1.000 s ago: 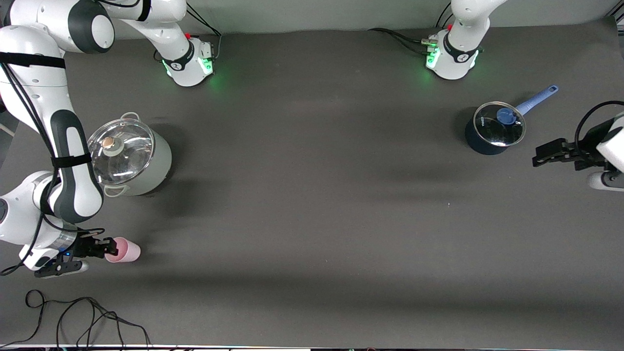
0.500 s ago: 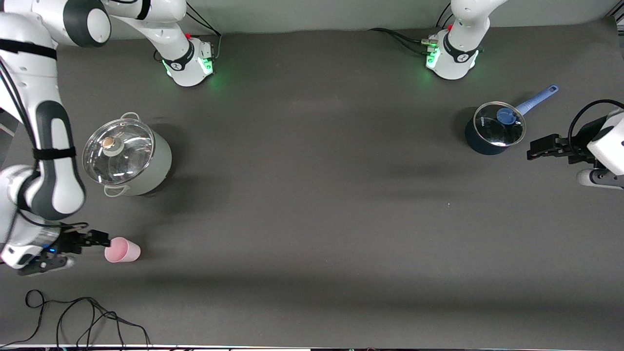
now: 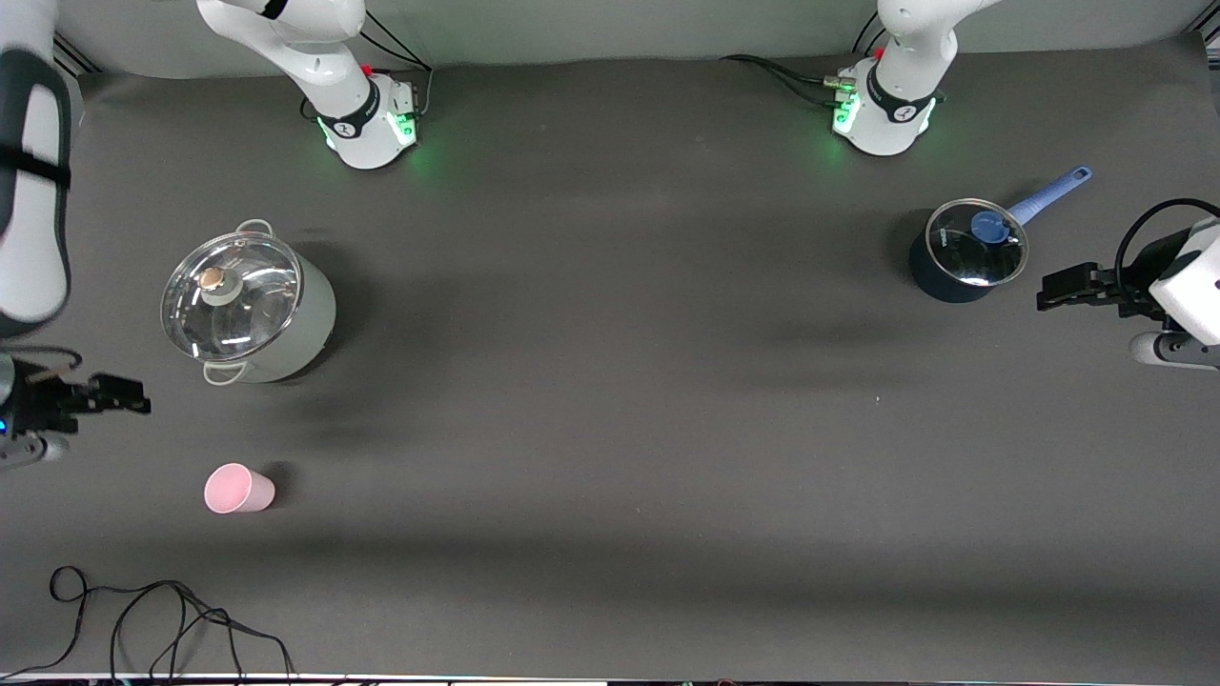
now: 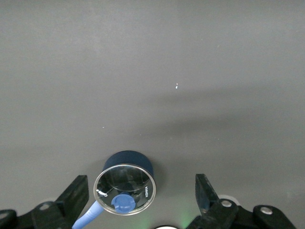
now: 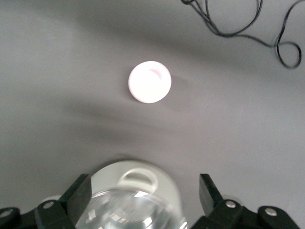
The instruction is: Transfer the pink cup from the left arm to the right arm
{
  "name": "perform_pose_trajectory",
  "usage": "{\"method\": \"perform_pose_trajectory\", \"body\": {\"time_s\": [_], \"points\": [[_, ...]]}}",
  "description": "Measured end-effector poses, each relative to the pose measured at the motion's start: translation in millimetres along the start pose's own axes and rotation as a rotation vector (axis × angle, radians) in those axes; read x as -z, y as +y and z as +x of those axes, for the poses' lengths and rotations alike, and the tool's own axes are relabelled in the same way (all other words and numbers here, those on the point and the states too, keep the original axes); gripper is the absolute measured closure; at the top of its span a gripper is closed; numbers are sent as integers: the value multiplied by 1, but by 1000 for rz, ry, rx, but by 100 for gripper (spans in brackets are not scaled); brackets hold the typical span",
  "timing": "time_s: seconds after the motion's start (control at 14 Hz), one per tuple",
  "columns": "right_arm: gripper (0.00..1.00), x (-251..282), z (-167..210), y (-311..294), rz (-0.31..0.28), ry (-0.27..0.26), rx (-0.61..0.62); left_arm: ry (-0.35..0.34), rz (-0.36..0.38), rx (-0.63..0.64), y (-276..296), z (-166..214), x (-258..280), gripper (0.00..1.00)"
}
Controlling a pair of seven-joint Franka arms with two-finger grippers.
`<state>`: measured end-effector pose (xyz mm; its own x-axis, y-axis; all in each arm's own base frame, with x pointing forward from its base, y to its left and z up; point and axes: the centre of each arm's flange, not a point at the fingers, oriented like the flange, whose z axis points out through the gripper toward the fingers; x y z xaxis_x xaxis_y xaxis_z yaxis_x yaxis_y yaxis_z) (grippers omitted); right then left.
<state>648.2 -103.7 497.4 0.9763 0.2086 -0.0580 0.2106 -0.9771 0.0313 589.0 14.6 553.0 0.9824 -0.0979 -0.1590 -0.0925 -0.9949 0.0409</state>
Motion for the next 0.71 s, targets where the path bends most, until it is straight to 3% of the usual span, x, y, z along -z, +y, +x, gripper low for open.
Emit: {"method": "perform_pose_trajectory", "body": {"time_s": [0.43,0.71], "points": [[0,62,-56,-61,26,12,-30,9,7,-22,1,-3,4,0],[0,71,-72,-73,33,21,-45,81,23,-39,14,-12,4,0]]}}
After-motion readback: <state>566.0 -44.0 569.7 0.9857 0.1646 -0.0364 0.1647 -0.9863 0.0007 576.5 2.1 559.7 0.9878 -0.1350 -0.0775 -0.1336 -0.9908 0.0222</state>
